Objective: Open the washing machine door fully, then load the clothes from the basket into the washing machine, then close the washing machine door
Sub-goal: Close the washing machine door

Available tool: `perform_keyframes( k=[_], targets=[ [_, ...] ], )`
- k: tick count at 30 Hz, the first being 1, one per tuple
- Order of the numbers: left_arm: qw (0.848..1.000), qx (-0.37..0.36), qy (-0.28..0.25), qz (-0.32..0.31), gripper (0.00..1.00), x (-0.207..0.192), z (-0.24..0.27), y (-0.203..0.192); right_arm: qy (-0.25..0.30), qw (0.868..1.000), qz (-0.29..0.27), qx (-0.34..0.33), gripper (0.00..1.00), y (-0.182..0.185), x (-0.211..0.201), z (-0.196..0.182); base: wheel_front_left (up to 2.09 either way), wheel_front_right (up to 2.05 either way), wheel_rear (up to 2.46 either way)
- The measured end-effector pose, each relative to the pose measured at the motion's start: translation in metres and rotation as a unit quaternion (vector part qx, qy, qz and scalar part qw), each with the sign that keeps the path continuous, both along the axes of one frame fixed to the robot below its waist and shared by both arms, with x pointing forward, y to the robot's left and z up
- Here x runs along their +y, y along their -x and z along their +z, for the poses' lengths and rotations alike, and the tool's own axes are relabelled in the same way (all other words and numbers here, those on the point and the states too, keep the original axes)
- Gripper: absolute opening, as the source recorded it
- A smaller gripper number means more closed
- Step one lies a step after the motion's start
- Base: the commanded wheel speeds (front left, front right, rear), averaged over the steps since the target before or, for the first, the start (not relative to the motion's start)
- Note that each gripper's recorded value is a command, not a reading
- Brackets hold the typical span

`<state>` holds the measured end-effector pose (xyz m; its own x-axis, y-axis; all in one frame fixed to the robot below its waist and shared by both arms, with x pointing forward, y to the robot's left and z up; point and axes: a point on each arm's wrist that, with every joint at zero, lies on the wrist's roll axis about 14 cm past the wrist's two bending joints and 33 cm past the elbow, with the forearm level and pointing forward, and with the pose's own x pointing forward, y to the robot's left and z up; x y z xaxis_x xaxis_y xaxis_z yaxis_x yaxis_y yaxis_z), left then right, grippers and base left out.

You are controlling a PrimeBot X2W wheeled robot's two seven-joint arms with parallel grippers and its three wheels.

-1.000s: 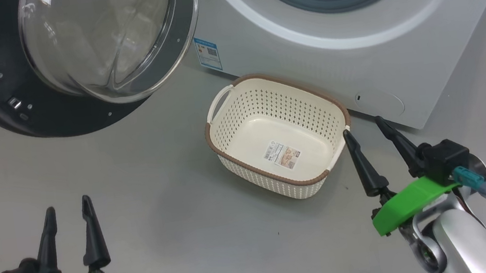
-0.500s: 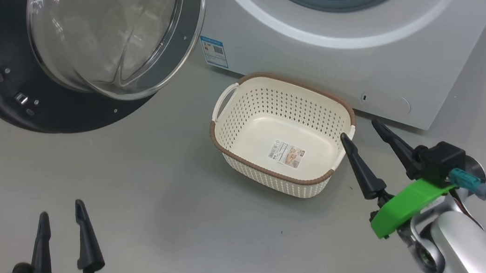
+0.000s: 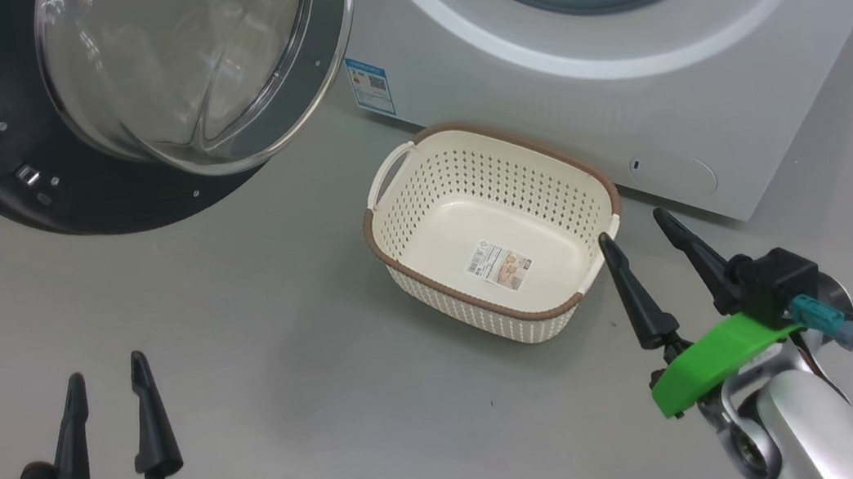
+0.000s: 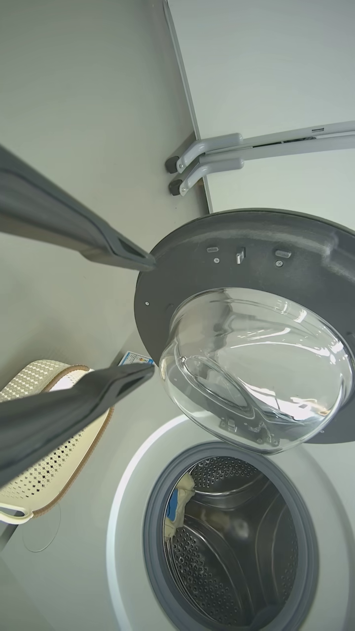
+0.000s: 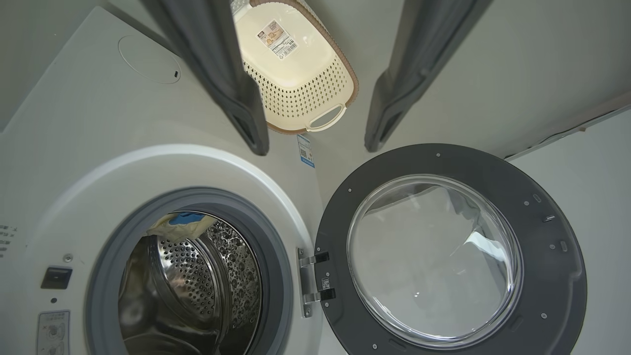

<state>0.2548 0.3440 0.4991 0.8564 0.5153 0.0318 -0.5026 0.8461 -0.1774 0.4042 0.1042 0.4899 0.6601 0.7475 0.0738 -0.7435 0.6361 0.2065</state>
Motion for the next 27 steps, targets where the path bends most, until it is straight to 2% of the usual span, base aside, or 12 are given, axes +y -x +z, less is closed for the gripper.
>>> perform_keyframes(
  k=[3,4,5,16,21,27],
  targets=[
    [1.0,0.001,0.0,-0.002,1.0,-0.001,-0.001,-0.002,0.0,1.0,-0.002,0.002,1.0,-0.001,-0.002,-0.001,0.0,0.0,0.0],
    [1.0,0.002,0.001,-0.003,0.7,-0.001,-0.001,-0.003,0.0,1.0,-0.003,0.002,1.0,-0.001,-0.002,-0.002,0.0,0.0,0.0],
    [1.0,0.001,0.002,-0.003,0.0,-0.001,-0.001,-0.003,0.0,1.0,-0.004,0.003,1.0,-0.001,-0.002,-0.002,0.0,0.0,0.0],
    [1.0,-0.006,0.01,0.016,0.0,0.009,0.001,-0.006,0.013,1.0,-0.008,0.013,1.0,-0.007,-0.009,-0.018,0.0,0.0,0.0],
    [0.997,-0.034,-0.016,0.064,0.0,0.042,0.025,-0.001,0.027,0.999,-0.008,0.015,1.0,-0.013,-0.015,-0.03,0.0,0.0,0.0],
    [0.989,-0.068,-0.074,0.109,0.0,0.088,0.07,-0.002,0.033,0.999,-0.013,0.013,1.0,-0.029,-0.021,-0.04,0.0,0.0,0.0]
  ],
)
